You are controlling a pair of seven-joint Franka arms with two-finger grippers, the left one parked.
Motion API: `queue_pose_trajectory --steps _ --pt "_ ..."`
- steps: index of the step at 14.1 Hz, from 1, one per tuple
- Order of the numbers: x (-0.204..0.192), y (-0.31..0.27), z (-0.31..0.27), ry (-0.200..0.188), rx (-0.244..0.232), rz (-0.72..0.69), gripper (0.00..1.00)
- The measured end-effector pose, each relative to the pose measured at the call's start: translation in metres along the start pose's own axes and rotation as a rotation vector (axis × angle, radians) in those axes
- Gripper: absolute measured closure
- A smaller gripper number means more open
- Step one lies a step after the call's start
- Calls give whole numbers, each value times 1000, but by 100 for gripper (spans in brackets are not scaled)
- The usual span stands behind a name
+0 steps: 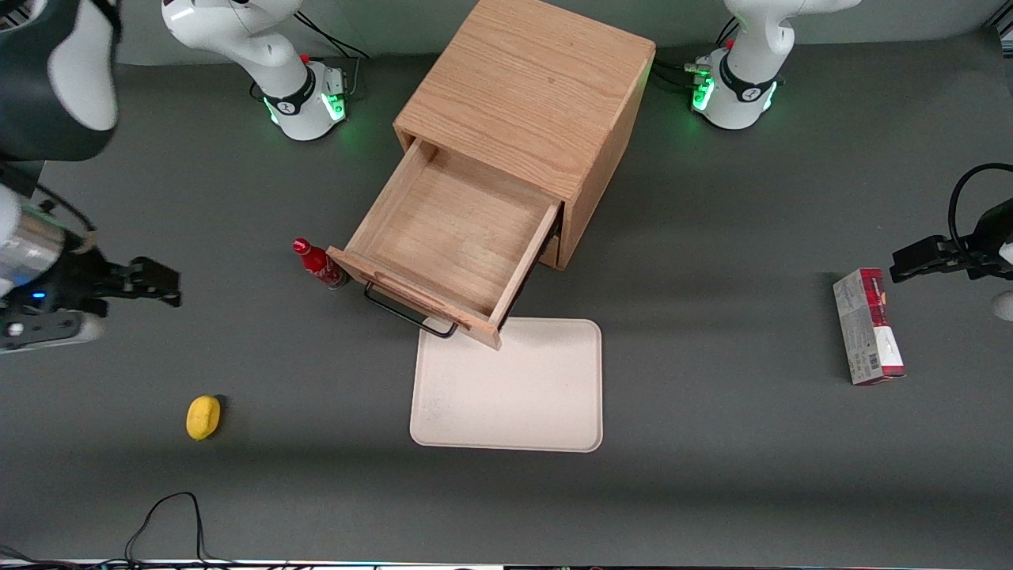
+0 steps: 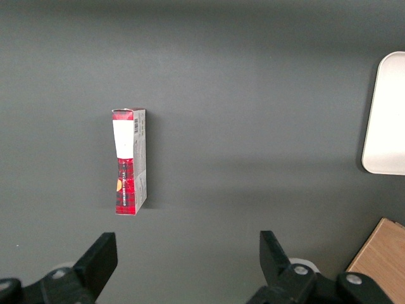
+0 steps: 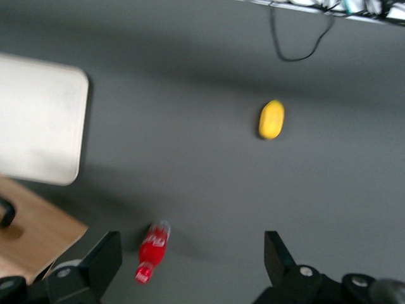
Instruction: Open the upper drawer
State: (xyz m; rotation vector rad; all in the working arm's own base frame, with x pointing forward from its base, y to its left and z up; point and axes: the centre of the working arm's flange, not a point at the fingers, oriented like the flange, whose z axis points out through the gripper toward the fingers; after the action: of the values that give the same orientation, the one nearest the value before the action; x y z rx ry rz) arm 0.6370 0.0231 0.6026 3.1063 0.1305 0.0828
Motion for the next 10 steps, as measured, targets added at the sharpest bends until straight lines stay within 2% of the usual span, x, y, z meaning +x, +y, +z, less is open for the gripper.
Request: queue_pose_trajectory --steps 3,5,7,10 --pt "-26 36 3 28 69 38 0" --pt "-41 42 -2 28 88 46 0" --pt "-52 46 -1 23 92 51 0" --pt "-56 48 1 18 60 46 0"
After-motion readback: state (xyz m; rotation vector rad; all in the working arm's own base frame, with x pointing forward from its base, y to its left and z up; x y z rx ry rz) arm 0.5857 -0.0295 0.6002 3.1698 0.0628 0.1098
